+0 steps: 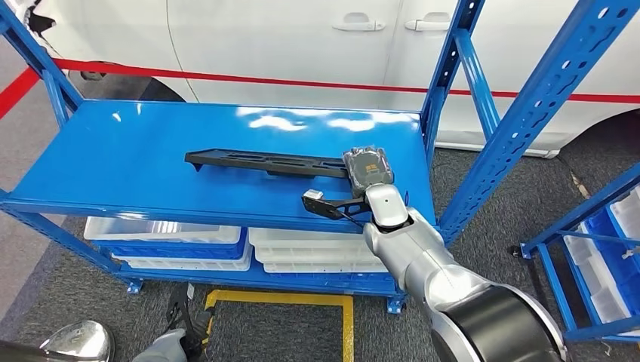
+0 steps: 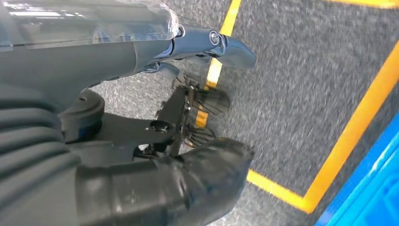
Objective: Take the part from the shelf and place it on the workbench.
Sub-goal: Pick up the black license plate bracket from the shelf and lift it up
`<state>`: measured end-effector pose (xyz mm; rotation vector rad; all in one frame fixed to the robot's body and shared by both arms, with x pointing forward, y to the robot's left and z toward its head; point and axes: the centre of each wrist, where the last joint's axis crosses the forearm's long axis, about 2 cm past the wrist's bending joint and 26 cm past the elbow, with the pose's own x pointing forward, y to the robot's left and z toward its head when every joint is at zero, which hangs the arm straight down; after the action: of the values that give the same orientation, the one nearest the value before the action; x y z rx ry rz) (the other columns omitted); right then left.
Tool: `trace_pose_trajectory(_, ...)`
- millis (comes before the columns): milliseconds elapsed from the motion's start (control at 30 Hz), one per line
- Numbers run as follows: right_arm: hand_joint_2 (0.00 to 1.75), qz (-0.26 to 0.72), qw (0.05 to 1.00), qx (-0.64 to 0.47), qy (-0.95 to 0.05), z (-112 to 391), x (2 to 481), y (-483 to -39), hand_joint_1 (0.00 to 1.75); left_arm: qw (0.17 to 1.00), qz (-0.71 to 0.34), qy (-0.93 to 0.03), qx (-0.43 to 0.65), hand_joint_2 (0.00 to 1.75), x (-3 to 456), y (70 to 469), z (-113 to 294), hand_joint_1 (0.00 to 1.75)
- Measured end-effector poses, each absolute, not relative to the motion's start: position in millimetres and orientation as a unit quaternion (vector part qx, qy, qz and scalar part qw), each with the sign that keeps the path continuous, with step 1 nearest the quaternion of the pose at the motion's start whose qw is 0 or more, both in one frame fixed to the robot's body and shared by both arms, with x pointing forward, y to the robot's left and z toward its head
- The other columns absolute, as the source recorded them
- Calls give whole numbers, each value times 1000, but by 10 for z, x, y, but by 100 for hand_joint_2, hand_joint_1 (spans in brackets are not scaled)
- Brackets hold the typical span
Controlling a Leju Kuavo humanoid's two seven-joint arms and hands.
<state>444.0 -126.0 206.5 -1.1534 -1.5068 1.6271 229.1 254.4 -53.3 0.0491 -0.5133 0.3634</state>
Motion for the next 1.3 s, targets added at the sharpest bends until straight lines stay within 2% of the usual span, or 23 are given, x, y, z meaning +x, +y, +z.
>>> trace_pose_trajectory(1300,175,588,337,-469,-566,2130,4501,-1357,175,954,190,-232,15,175,2279,2536,-539,0)
